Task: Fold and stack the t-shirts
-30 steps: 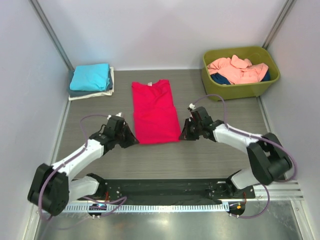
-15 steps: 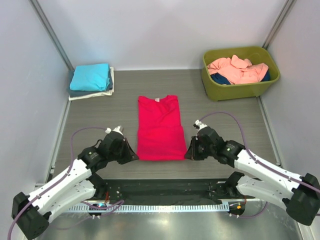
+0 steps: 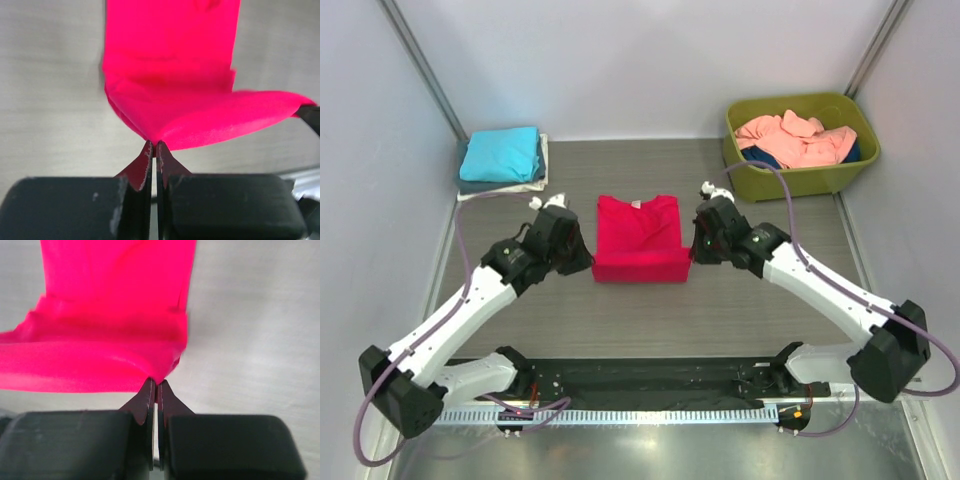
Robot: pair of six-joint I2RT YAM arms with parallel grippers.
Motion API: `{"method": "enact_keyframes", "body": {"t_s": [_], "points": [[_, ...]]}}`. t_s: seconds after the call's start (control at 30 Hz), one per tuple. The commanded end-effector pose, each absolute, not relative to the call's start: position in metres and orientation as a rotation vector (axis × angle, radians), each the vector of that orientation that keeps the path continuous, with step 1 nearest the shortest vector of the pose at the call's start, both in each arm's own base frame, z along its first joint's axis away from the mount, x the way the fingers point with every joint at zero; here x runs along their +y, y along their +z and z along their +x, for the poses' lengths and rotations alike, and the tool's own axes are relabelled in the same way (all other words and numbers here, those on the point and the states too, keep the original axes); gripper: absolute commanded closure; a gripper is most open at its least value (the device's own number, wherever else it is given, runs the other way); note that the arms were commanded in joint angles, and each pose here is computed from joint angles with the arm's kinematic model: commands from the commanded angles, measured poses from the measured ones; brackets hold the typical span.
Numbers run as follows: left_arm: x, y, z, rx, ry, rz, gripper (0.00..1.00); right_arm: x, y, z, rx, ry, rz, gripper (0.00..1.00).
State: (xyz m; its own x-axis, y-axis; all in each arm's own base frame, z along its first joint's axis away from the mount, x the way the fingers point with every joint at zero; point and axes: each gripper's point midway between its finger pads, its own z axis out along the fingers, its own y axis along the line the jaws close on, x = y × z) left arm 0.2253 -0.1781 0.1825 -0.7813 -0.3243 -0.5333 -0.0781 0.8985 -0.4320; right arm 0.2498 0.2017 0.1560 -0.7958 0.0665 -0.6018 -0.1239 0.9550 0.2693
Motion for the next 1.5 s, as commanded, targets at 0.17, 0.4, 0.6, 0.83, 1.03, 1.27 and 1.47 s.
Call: {"method": "enact_keyframes", "body": {"t_s": [0.17,0.4,0.6,0.83,1.03,1.27,1.47], "points": [[-0.163,0.224,0.308,2.347,-0.464,-0.299,1.0,0.19,0.19,0.328,2.389,0.268,-0.092,0.99],[-0.161,0.212,0.355,2.377,-0.485,-0.349,1.0,0.19,0.185,0.367,2.412,0.248,-0.095,0.99],[-0.169,0.202,0.392,2.418,-0.531,-0.365,1.0,0.186,0.176,0.4,2.438,0.263,-0.078,0.99],[-0.161,0.183,0.442,2.448,-0.49,-0.403,1.0,0.186,0.163,0.449,2.457,0.292,-0.018,0.99],[-0.153,0.146,0.491,2.521,-0.479,-0.458,1.0,0.193,0.161,0.5,2.443,0.361,0.009,0.99],[-0.141,0.099,0.524,2.627,-0.482,-0.533,0.67,0.196,0.127,0.544,2.5,0.42,0.0,0.26],[-0.14,0.128,0.535,2.465,-0.533,-0.439,0.11,0.176,0.136,0.537,2.488,0.391,0.054,0.14]]}}
